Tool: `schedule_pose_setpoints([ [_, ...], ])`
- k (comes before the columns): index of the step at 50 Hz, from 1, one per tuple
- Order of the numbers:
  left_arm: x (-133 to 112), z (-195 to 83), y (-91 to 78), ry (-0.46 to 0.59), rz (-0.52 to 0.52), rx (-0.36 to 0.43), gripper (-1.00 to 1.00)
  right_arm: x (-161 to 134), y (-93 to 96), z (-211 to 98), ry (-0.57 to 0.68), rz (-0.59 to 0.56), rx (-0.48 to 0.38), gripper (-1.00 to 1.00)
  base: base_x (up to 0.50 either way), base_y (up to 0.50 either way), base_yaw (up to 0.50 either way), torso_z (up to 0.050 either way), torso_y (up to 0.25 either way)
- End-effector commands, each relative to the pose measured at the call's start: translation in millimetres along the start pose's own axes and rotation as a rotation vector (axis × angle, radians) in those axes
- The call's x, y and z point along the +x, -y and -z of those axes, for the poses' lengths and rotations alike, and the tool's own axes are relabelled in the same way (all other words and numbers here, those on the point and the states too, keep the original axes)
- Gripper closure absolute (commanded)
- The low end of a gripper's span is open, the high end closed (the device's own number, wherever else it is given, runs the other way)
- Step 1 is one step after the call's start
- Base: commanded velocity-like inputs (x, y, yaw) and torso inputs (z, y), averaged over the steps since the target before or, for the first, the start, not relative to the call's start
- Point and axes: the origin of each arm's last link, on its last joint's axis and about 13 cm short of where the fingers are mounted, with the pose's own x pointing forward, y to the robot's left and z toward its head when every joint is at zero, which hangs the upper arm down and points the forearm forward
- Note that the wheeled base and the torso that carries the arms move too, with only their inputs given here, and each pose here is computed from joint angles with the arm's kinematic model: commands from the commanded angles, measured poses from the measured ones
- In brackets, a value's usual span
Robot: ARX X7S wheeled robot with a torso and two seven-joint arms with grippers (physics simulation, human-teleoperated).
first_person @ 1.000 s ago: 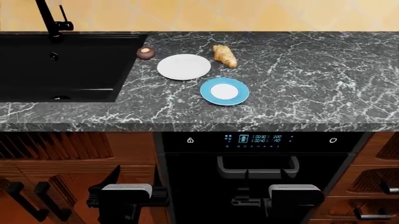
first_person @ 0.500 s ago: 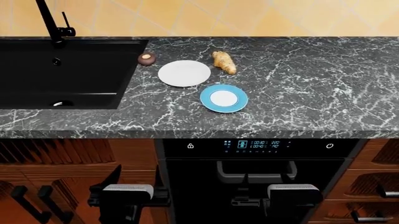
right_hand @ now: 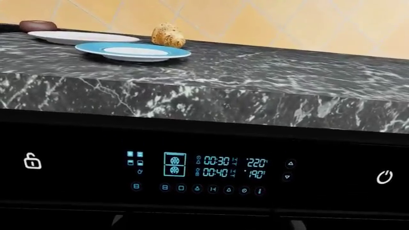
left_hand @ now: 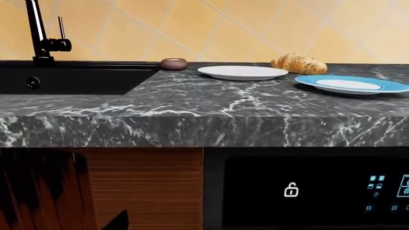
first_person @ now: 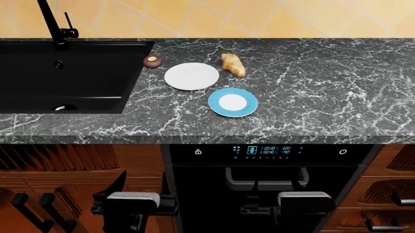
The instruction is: Place the pastries on the plates.
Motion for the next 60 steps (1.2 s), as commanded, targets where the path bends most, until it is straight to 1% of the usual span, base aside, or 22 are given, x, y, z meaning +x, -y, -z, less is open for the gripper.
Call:
schedule_pose_setpoints([
  [1,-2,-2,-4.2,0.006,-0.020,-0.024,-1.00,0,-0.3,0,-0.001,-0.003,0.003,-1.00,0.00,0.00,0.00,0.000,0.000],
  [5,0,-1,-3.2,-0.012,-0.034,-0.035,-1.00,0,0.4,0,-0.001,0.000,0.017,-1.00,0.00,0.00,0.00,0.000,0.000],
  [9,-1,-12,-0.3,-0.002,-0.046,-0.019,-1.00,-6,5.5,-13,0.030,-0.022,0.111,-1.00,0.00,0.00,0.00,0.000,0.000],
  [11,-4,-20,-7.2,0.020,-0.057,0.035,-1.00,-6,11.6,-29,0.042,-0.032,0.056,-1.00,0.00,0.00,0.00,0.000,0.000],
  [12,-3,-23,-6.8,0.022,-0.065,0.099,-1.00,-7,14.8,-36,0.032,-0.041,0.090,-1.00,0.00,0.00,0.00,0.000,0.000],
  [13,-3,-28,-9.6,0.005,-0.066,0.046,-1.00,-5,18.5,-40,-0.010,-0.103,0.156,-1.00,0.00,0.00,0.00,0.000,0.000],
  [14,-5,-38,-12.2,0.001,-0.046,0.006,-1.00,-4,25.3,-47,0.005,-0.087,0.152,-1.00,0.00,0.00,0.00,0.000,0.000],
  [20,3,-103,-20.7,0.009,0.011,-0.022,-1.00,1,43.3,-99,0.030,-0.133,0.068,-1.00,0.00,0.00,0.00,0.000,0.000],
  [24,8,-146,-31.7,0.026,0.052,-0.067,-1.00,11,59.4,-139,0.061,-0.148,0.064,-1.00,0.00,0.00,0.00,0.000,0.000],
  [27,13,-168,-36.3,-0.017,0.070,0.008,-1.00,22,66.4,-159,0.048,-0.177,0.077,-1.00,0.00,0.00,0.00,0.000,0.000],
  [29,17,-184,-39.0,-0.005,0.083,0.015,-1.00,27,68.2,-176,0.051,-0.201,0.078,-1.00,0.00,0.00,0.00,0.000,0.000],
  [33,40,-215,-44.5,-0.018,0.109,0.009,-1.00,43,71.3,-218,0.056,-0.229,0.044,-1.00,0.00,0.00,0.00,0.000,0.000],
  [34,48,-223,-46.7,-0.018,0.112,0.000,-1.00,48,72.0,-227,0.060,-0.247,0.069,-1.00,0.00,0.00,0.00,0.000,0.000],
  [38,69,-243,-49.5,-0.028,0.116,-0.001,-1.00,67,78.7,-246,0.048,-0.221,0.072,-1.00,0.00,0.00,0.00,0.000,0.000],
  [42,97,-264,-46.0,-0.058,0.169,-0.003,-1.00,89,81.2,-273,0.031,-0.230,0.107,-1.00,0.00,0.00,0.00,0.000,0.000],
  [43,110,-271,-47.0,-0.067,0.181,0.042,-1.00,98,82.0,-282,0.016,-0.216,0.075,-1.00,0.00,0.00,0.00,0.000,0.000],
  [49,155,-302,-42.5,-0.071,0.158,-0.006,-1.00,139,82.6,-319,0.003,-0.229,0.097,-1.00,0.00,0.00,0.00,0.000,0.000],
  [50,160,-306,-41.8,-0.073,0.157,0.000,-1.00,144,82.5,-324,0.002,-0.231,0.104,-1.00,0.00,0.00,0.00,0.000,0.000],
  [51,169,-312,-40.6,-0.075,0.161,0.062,-1.00,153,82.2,-332,0.002,-0.229,0.104,-1.00,0.00,0.00,0.00,0.000,0.000],
  [53,186,-315,-40.5,-0.116,0.150,0.029,-1.00,165,81.8,-339,-0.003,-0.234,0.088,-1.00,0.00,0.00,0.00,0.000,0.000],
  [55,202,-313,-41.6,-0.143,0.127,0.073,-1.00,177,83.4,-343,-0.013,-0.227,0.099,-1.00,0.00,0.00,0.00,0.000,0.000],
  [60,217,-306,-42.4,-0.169,0.070,0.065,-1.00,198,87.2,-332,-0.047,-0.199,0.093,-1.00,0.00,0.00,0.00,0.000,0.000],
])
